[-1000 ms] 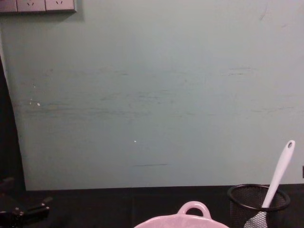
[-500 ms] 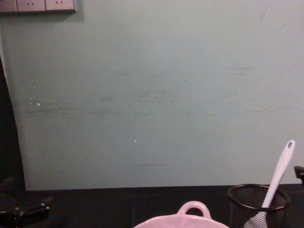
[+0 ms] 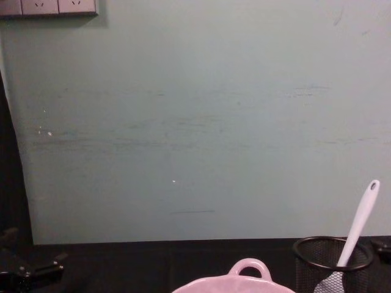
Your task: Use the one hand to pick up the spoon and stir the clear water in the bowl.
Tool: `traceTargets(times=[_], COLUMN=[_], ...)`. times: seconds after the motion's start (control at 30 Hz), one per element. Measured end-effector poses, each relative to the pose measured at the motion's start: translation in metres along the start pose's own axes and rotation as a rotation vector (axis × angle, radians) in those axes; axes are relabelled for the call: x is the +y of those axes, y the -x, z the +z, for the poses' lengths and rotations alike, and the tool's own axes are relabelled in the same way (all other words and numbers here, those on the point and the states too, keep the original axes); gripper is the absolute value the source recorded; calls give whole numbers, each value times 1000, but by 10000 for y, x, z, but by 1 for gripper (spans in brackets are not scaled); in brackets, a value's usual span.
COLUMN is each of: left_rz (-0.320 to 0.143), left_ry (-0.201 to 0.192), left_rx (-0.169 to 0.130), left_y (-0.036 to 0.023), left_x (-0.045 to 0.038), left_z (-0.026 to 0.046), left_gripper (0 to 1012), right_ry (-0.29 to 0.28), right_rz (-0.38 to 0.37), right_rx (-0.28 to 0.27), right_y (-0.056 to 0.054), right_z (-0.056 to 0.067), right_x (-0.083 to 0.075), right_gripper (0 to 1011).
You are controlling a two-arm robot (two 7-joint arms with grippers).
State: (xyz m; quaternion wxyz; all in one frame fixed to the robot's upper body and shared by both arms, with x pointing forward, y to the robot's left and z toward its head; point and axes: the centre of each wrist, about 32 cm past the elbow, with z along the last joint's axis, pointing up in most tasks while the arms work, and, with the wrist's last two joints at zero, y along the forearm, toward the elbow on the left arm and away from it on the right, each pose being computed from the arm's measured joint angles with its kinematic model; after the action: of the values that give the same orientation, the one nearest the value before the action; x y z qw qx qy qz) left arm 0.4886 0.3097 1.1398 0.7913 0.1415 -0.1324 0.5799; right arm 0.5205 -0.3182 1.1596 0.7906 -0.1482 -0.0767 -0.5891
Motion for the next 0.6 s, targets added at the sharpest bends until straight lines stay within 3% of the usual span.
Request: traceTargets(times=[0.27,0.6], left_rz=[0,0], left_ry=[0,0], left_rx=[0,0], left_y=[0,0], left_x=[0,0], left_z=[0,0], left_gripper=[1005,1005], right_ry=[17,26], right_rz=[-7,-23], right_rx=[6,-18], right_y=[16,42], right_z=[-71,-52], right_x=[-31,-62], right_gripper=[1002,1002])
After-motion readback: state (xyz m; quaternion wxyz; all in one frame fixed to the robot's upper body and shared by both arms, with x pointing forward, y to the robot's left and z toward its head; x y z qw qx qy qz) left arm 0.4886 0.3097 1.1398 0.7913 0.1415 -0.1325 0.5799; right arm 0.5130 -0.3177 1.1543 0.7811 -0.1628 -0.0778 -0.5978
